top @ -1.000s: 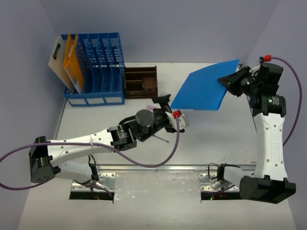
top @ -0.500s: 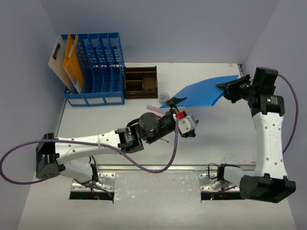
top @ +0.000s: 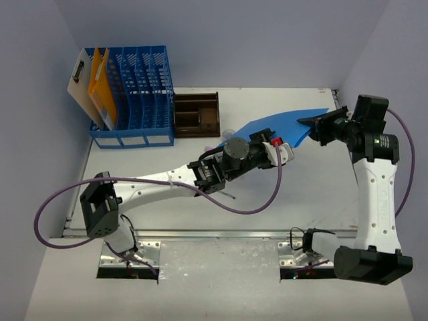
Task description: Organize the desk
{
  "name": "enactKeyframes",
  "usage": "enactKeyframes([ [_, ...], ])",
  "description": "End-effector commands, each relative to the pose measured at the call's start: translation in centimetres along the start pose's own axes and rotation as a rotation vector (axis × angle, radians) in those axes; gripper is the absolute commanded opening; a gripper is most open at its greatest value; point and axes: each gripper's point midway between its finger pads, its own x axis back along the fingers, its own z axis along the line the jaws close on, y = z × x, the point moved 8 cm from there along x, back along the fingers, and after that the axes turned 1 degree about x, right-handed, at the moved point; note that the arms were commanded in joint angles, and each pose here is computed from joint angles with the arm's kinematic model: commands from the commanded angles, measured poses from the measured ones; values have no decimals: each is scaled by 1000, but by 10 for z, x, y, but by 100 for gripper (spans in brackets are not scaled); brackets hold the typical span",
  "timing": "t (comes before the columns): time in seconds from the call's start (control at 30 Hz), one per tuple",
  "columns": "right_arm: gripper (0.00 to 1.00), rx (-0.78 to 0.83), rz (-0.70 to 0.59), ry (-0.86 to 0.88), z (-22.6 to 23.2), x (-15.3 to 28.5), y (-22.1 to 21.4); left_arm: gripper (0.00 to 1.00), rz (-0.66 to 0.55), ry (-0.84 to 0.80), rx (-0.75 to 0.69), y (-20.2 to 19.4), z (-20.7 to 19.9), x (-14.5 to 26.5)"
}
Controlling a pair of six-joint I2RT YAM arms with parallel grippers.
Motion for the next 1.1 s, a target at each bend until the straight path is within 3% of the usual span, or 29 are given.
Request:
enactKeyframes([
  [0.0, 1, 17, -8, 94, 18, 22, -5, 50, -48, 97, -31, 15, 31, -5],
  [0.17, 1, 33, 5, 89, 14, 22, -8, 19, -12, 133, -69, 8, 37, -14],
  [0.2, 1, 36, 9, 90, 13, 22, -8, 4, -6, 131, -69, 7, 37, -15],
  [0.27, 1, 47, 16, 106, 11, 19, -9, 0, -3, 131, -65, 6, 37, -15],
  [0.4, 48, 125, 19, 199, 12, 18, -10, 0, -15, 141, 2, 10, 44, -8],
  [0.43, 67, 186, 3, 244, 16, 20, -10, 0, -13, 153, 16, 12, 49, -3],
  [0.53, 97, 302, -49, 321, 27, 26, -6, 0, -12, 188, 95, 19, 64, 15],
  [0.73, 99, 557, -249, 424, 47, 44, 5, 0, -7, 307, 228, 36, 106, 68],
  [0.9, 99, 759, -427, 482, 47, 52, 12, 0, -46, 523, 285, 60, 159, 119],
  [1.07, 99, 822, -432, 437, 28, 36, 16, 0, -107, 798, 311, 71, 233, 173],
])
